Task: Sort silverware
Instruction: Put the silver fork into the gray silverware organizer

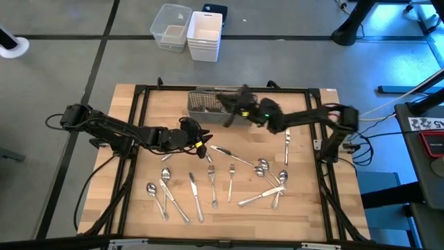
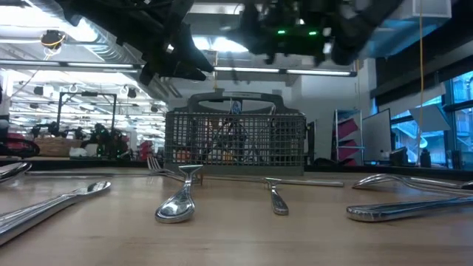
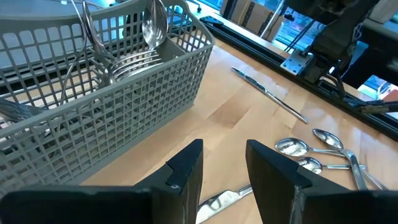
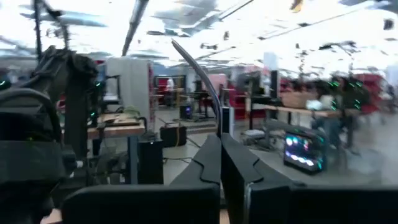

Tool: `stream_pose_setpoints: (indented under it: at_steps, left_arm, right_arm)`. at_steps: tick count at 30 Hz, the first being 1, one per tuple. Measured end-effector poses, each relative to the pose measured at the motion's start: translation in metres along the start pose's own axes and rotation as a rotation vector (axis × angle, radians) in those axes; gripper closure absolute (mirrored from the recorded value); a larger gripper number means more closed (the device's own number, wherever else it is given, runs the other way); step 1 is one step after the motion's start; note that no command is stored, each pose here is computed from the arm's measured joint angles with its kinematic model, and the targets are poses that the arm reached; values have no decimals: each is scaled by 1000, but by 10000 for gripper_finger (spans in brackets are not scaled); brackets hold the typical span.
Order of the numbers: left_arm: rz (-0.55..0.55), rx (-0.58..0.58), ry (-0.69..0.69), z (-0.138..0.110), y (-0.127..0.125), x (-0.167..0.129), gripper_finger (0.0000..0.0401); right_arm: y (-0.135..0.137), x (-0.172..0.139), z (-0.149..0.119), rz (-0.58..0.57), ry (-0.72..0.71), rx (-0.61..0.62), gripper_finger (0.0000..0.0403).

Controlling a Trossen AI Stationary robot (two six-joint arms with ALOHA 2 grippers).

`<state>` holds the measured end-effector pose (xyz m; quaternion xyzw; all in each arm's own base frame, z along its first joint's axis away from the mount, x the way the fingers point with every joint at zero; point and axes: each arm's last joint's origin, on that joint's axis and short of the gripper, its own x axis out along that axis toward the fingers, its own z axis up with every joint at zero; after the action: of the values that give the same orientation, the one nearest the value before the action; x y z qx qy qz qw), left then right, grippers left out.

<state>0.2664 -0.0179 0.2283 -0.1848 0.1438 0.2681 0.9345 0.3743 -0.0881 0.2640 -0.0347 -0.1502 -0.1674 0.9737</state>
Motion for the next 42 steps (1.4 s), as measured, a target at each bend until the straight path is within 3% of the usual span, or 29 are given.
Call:
stream_pose_setpoints:
  at_steps: [5,9,19,25,42]
  left_arm:
    - [2,-2,3,0,0,0,285]
    - [6,-9,10,-1,1,0,285]
    - [14,-5,23,-2,2,0,285]
    - [14,-5,23,-2,2,0,285]
    - [15,-81,22,-2,1,0,285]
  right_arm:
    - [5,35,-17,30,109,-40,402]
    - [6,45,-31,19,214,-112,402]
    - [-9,45,-56,-56,336,-132,401]
    - [-11,43,-61,-130,403,-155,380]
    - [-11,41,-64,-133,434,-162,334]
